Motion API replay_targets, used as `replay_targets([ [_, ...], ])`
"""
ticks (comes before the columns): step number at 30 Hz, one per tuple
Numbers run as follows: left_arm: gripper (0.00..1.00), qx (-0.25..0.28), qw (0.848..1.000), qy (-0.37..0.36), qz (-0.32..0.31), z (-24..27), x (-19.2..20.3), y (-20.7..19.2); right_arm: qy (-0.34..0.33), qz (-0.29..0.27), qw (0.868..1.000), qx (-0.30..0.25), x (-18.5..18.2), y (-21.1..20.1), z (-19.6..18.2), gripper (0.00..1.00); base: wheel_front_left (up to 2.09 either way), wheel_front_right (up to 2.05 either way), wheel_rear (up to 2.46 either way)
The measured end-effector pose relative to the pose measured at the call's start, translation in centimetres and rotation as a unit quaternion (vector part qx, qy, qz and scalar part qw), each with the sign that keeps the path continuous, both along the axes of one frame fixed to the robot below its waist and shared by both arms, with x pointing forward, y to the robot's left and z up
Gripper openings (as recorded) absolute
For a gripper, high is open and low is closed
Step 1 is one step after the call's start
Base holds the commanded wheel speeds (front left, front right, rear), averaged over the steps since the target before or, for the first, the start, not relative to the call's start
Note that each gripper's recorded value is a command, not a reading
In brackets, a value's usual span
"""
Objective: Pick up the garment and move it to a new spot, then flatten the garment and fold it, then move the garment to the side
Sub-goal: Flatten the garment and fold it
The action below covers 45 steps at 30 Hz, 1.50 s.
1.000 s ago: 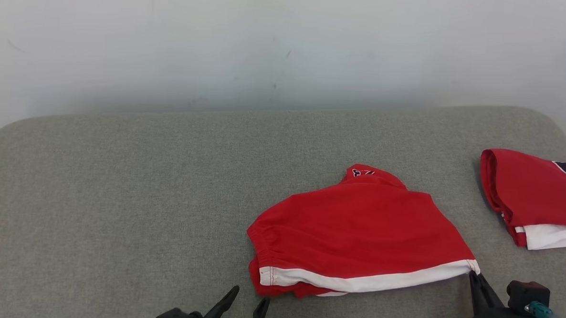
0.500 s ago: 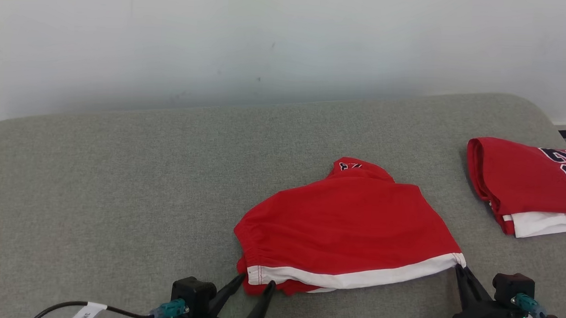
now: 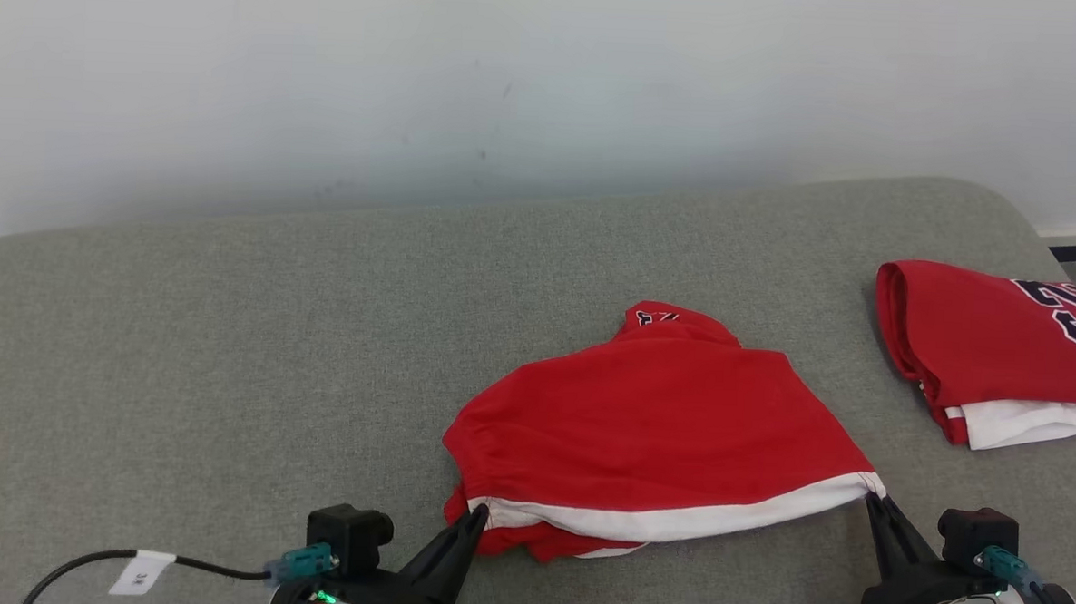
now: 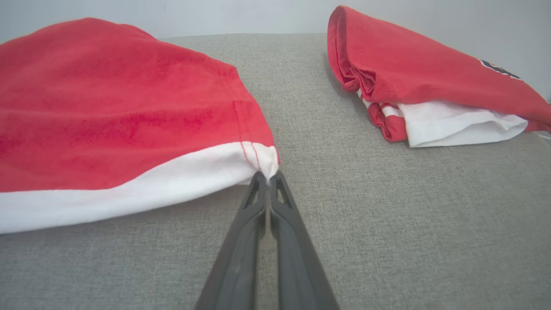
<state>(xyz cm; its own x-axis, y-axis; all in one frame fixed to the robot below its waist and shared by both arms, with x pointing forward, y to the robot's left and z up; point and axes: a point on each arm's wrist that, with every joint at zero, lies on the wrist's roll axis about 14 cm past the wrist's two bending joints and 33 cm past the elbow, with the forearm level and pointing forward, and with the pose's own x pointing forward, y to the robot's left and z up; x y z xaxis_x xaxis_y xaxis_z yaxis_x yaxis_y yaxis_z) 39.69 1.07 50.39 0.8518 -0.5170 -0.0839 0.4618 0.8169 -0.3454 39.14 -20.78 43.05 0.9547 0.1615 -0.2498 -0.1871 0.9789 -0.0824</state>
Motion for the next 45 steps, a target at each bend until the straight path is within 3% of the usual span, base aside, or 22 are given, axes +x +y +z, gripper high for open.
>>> replay_targets([
  [6, 0.00, -0.058, 0.998, -0.025, -0.002, 4.1, 0.1, 0.4, -0.032, 0.005, 0.999, 0.019, 0.2, 0.1, 2.3, 0.00, 0.00, 0.00, 0.00],
  [12, 0.00, -0.095, 0.992, -0.086, -0.014, 10.5, 0.7, 1.4, -0.089, 0.025, 0.995, 0.030, 1.1, -0.1, 7.1, 0.00, 0.00, 0.00, 0.00],
  [24, 0.00, -0.140, 0.965, -0.207, -0.083, 23.8, -0.1, 0.9, -0.213, 0.068, 0.973, 0.064, 1.0, -0.6, 20.6, 0.00, 0.00, 0.00, 0.00],
  [31, 0.00, -0.129, 0.946, -0.264, -0.137, 30.5, -2.5, -0.2, -0.297, 0.084, 0.951, 0.031, -0.8, -1.8, 29.9, 0.00, 0.00, 0.00, 0.00],
  [37, 0.00, -0.149, 0.938, -0.264, -0.172, 33.7, -4.1, -1.0, -0.351, 0.071, 0.934, 0.004, -2.4, -3.4, 35.2, 0.00, 0.00, 0.00, 0.00],
  [42, 0.00, -0.165, 0.943, -0.219, -0.191, 34.2, -4.1, -1.7, -0.366, 0.068, 0.928, 0.000, -3.0, -3.7, 37.0, 0.00, 0.00, 0.00, 0.00],
  [45, 0.00, -0.160, 0.949, -0.190, -0.192, 33.6, -3.2, -1.9, -0.357, 0.069, 0.931, 0.006, -2.6, -3.5, 36.7, 0.00, 0.00, 0.00, 0.00],
])
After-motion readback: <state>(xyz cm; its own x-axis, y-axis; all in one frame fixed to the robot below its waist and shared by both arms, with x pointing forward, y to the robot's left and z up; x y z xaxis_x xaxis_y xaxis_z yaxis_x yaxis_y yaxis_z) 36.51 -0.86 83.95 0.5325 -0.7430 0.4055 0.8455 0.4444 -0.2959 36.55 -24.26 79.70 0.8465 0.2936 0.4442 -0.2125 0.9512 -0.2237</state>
